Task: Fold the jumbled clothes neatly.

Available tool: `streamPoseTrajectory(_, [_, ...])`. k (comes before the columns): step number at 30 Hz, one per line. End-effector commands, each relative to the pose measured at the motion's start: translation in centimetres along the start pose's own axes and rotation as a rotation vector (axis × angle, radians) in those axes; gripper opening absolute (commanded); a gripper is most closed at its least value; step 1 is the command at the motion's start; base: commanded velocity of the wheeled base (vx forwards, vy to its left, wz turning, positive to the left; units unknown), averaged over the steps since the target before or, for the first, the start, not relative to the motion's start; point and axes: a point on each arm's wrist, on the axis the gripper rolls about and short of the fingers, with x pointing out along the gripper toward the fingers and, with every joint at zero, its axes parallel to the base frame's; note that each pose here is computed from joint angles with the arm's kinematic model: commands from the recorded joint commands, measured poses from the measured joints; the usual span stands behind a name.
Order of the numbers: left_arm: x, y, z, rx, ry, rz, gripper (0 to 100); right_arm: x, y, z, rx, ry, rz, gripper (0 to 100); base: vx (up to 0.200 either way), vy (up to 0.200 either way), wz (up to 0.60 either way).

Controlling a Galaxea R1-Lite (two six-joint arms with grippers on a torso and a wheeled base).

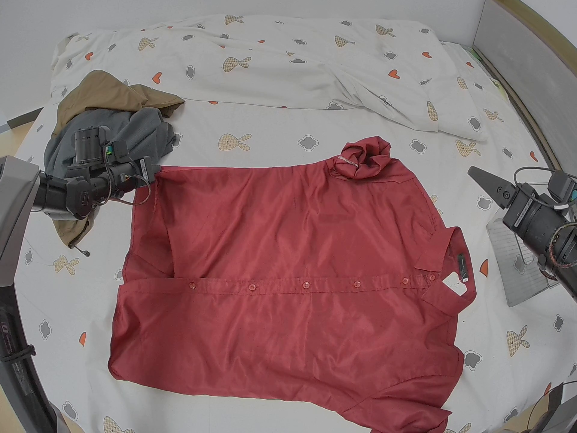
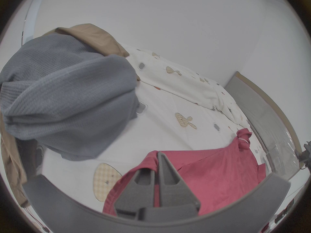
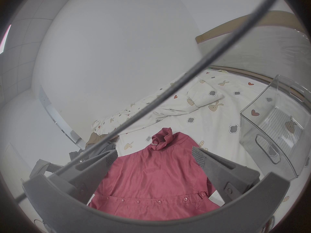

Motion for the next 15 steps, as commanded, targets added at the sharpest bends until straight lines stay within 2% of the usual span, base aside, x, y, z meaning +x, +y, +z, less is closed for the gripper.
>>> streamPoseTrajectory(1, [1.0,1.4,-0.2,-0.006,-0.01,0.031,0,0.1,-0.1,-0.2,-0.002,0.01,-0.003,100,0.0,0.0,0.0])
streamPoseTrajectory(6, [0.9,1.0,0.2,0.0,-0.025,0.042,0,0.1,-0.1,-0.2,-0.002,0.01,-0.003,100,0.0,0.0,0.0])
streamPoseTrajectory(15, [0.0,-1.2,0.2,0.012,-0.008,0.023,0,0.0,0.0,-0.4,-0.003,0.015,0.003,100,0.0,0.0,0.0])
